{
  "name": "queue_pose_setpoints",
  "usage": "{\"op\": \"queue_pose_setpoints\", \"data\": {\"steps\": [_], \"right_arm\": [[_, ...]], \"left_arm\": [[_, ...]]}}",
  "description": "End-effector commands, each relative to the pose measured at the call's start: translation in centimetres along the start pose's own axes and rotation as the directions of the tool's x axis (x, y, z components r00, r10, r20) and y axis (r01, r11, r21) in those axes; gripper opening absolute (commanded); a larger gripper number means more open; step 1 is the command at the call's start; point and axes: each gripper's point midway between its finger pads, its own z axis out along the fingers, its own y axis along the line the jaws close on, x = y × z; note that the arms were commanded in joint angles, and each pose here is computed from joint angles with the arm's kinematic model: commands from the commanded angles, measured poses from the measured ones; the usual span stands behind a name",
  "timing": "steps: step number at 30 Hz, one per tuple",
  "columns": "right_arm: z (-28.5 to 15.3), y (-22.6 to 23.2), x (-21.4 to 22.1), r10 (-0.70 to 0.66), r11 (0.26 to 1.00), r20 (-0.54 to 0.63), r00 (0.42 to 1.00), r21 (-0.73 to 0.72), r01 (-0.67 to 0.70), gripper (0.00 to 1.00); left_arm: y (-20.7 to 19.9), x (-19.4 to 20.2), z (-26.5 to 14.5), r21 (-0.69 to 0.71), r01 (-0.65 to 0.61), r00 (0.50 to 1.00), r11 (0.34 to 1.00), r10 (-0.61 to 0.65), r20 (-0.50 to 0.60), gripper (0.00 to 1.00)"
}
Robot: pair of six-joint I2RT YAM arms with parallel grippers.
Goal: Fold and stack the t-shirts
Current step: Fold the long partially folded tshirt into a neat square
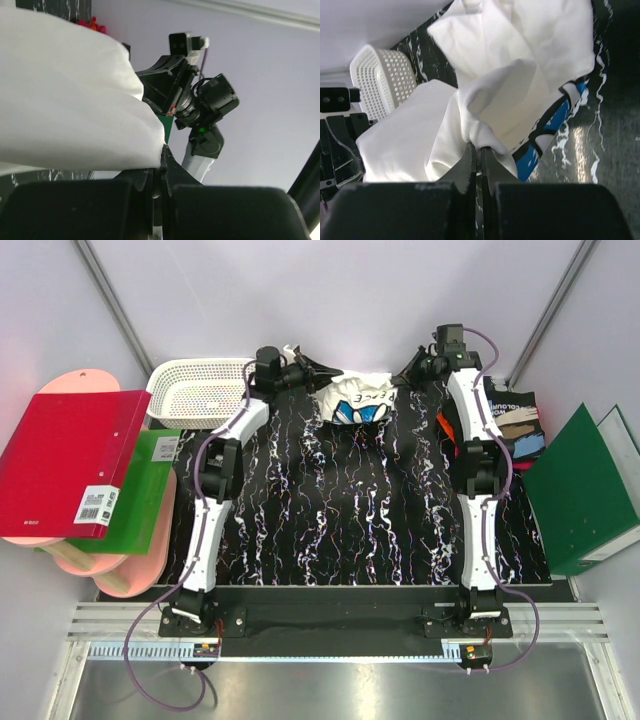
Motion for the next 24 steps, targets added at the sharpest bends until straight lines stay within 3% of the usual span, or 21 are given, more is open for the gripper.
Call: {"op": "queue_pose_setpoints", "data": {"steps": [1, 9, 13, 14, 15, 16, 17, 20, 21, 22, 24], "right_arm": [[2.4, -0.7, -4.2, 0.009, 1.0, 0.155, 0.988, -0.026, -0.005, 0.0], [6.2, -4.2, -7.8, 0.005, 1.0, 0.322, 0.947, 0.024, -0.013, 0.0], [6.6, -3.7, -11.3, 0.004, 1.0, 0.467, 0.884, -0.015, 0.004, 0.0], [7.1, -4.1, -11.7, 0.0, 1.0, 0.488, 0.873, -0.011, 0.006, 0.07], [6.8, -4.8, -12.8, -0.002, 1.0, 0.538, 0.843, 0.021, -0.011, 0.22], [6.9, -5.2, -13.4, -0.003, 0.999, 0.57, 0.821, 0.032, -0.019, 0.31], [6.8, -5.7, -13.9, -0.024, 0.998, 0.594, 0.804, 0.056, -0.012, 0.53], [6.2, -6.4, -15.2, -0.066, 0.994, 0.651, 0.757, 0.108, -0.005, 0.9], [5.8, -6.0, -15.5, -0.081, 0.994, 0.659, 0.748, 0.112, 0.009, 0.99], [5.0, -5.3, -15.9, -0.089, 0.994, 0.667, 0.74, 0.11, 0.021, 0.99], [4.0, -4.2, -15.9, -0.12, 0.992, 0.66, 0.742, 0.115, 0.059, 1.0]], "left_arm": [[-3.1, -3.7, -0.8, 0.17, 0.001, 0.996, 0.985, -0.016, 0.087, 0.0], [-0.3, -10.6, -2.0, 0.264, 0.061, 0.952, 0.963, -0.135, 0.274, 0.0], [-0.2, -12.4, -1.9, 0.284, 0.041, 0.934, 0.958, -0.138, 0.329, 0.0], [-0.3, -12.9, -2.0, 0.297, 0.024, 0.924, 0.955, -0.135, 0.357, 0.04], [0.3, -13.3, -2.1, 0.303, 0.034, 0.918, 0.953, -0.149, 0.367, 0.54], [-0.2, -13.2, -2.3, 0.327, 0.017, 0.919, 0.945, -0.144, 0.367, 0.96], [-0.5, -12.9, -2.3, 0.337, 0.007, 0.925, 0.942, -0.134, 0.356, 0.99], [-2.1, -10.3, -2.4, 0.341, -0.045, 0.958, 0.939, -0.055, 0.28, 0.99], [-0.6, -9.9, -2.4, 0.315, -0.019, 0.961, 0.949, -0.07, 0.267, 0.99], [-3.9, -8.2, -3.0, 0.349, -0.076, 0.966, 0.934, -0.018, 0.257, 0.99], [-4.5, -6.5, -3.0, 0.332, -0.108, 0.969, 0.937, 0.024, 0.247, 0.99]]}}
